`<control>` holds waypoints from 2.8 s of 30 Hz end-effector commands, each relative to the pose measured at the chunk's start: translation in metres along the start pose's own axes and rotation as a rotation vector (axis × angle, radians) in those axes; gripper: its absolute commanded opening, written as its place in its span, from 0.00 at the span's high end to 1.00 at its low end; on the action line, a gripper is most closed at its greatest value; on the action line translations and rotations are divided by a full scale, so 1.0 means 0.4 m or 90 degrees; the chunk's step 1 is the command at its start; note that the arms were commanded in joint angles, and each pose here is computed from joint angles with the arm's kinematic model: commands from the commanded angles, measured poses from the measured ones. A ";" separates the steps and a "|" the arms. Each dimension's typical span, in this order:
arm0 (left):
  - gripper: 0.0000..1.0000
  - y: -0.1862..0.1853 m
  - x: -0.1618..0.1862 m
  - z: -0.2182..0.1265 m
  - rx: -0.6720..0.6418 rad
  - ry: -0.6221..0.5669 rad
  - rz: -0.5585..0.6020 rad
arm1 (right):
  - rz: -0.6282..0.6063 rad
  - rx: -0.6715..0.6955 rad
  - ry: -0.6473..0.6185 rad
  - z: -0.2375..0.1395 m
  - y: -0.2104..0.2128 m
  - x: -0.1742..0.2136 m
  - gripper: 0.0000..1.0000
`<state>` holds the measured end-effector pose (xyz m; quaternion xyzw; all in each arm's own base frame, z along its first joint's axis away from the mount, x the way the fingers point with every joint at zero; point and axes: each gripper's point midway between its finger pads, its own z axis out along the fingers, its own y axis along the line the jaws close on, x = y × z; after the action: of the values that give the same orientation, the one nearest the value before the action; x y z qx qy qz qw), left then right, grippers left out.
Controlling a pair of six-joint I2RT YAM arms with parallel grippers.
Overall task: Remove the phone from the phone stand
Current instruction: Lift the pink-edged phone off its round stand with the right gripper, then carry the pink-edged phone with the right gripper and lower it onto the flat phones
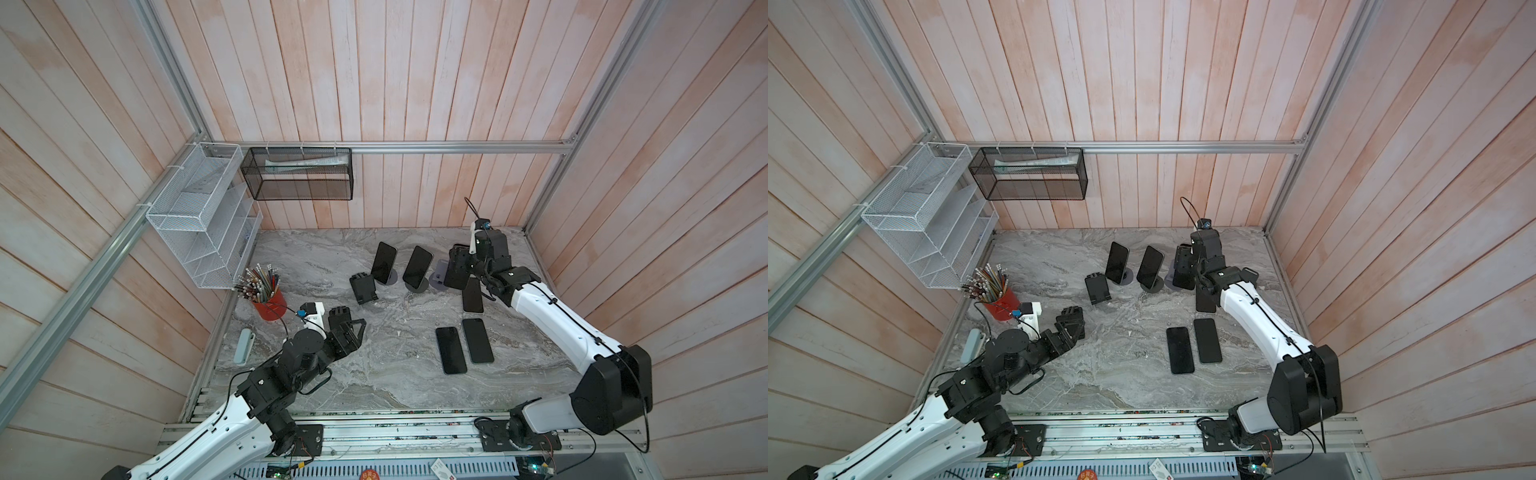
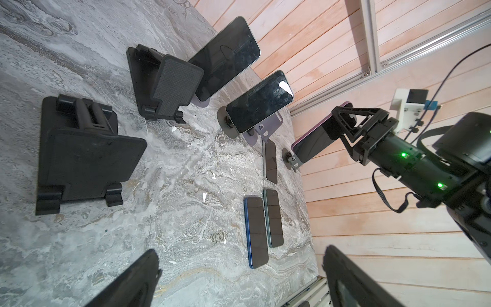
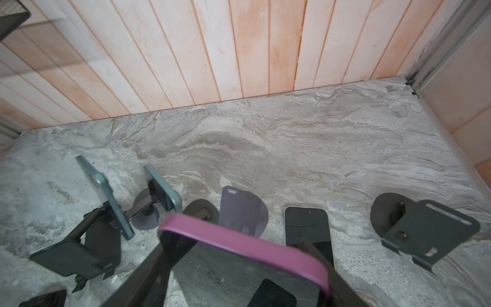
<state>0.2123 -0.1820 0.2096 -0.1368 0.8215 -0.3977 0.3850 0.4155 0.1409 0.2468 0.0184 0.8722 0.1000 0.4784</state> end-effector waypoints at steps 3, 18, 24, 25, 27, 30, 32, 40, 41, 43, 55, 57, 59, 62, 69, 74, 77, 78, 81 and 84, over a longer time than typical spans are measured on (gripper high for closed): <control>0.02 0.003 0.000 0.004 0.006 -0.009 0.015 | 0.005 -0.028 -0.021 -0.076 0.035 -0.003 0.30; 0.02 0.003 0.002 0.022 0.005 -0.010 0.022 | -0.002 -0.102 0.070 -0.146 0.128 0.227 0.30; 0.02 0.001 0.002 0.031 0.006 -0.010 0.027 | 0.015 -0.149 0.120 -0.140 0.187 0.323 0.30; 0.02 0.001 0.003 0.033 0.007 -0.011 0.027 | 0.015 -0.155 0.130 -0.137 0.198 0.340 0.30; 0.02 0.003 0.006 0.036 0.005 -0.008 0.029 | 0.012 -0.159 0.145 -0.131 0.213 0.369 0.30; 0.02 0.001 0.008 0.039 0.004 -0.003 0.032 | 0.009 -0.167 0.166 -0.128 0.234 0.411 0.30; 0.02 0.003 0.010 0.040 0.003 -0.001 0.033 | 0.007 -0.165 0.175 -0.130 0.242 0.431 0.30; 0.02 0.023 0.029 0.049 0.007 0.004 0.019 | 0.002 -0.165 0.250 -0.122 0.254 0.536 0.30; 0.02 0.024 0.030 0.049 0.007 0.004 0.019 | 0.000 -0.166 0.259 -0.122 0.255 0.546 0.30; 0.02 0.027 0.032 0.051 0.006 0.005 0.019 | 0.000 -0.166 0.270 -0.118 0.254 0.560 0.30; 0.02 0.014 0.024 0.050 0.016 -0.001 0.027 | -0.010 -0.136 0.312 -0.077 0.236 0.647 0.30; 0.02 0.016 0.025 0.050 0.015 -0.001 0.025 | -0.011 -0.135 0.317 -0.073 0.235 0.657 0.30; 0.02 0.018 0.025 0.049 0.015 -0.001 0.024 | -0.014 -0.130 0.323 -0.068 0.232 0.666 0.30; 0.02 0.020 0.024 0.047 0.011 -0.003 0.026 | -0.017 -0.120 0.330 -0.062 0.223 0.681 0.30; 0.02 0.023 0.020 0.045 0.004 -0.006 0.031 | -0.028 -0.083 0.331 -0.053 0.209 0.698 0.29; 0.02 0.015 0.011 0.040 0.003 -0.009 0.036 | -0.039 -0.067 0.334 -0.050 0.206 0.709 0.28; 0.02 0.012 0.007 0.038 0.000 -0.010 0.040 | -0.040 -0.067 0.329 -0.051 0.208 0.700 0.28; 0.02 0.011 0.007 0.037 0.000 -0.010 0.042 | -0.041 -0.068 0.325 -0.052 0.211 0.692 0.28; 0.02 0.004 0.003 0.036 0.000 -0.009 0.044 | -0.050 -0.078 0.305 -0.062 0.226 0.652 0.26; 0.02 0.000 -0.001 0.034 -0.002 -0.010 0.049 | -0.069 -0.078 0.264 -0.079 0.241 0.574 0.20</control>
<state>0.2213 -0.1905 0.1935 -0.1179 0.8253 -0.3862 0.3947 0.2440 0.2568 0.0522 -0.0715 0.9571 0.1330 0.2474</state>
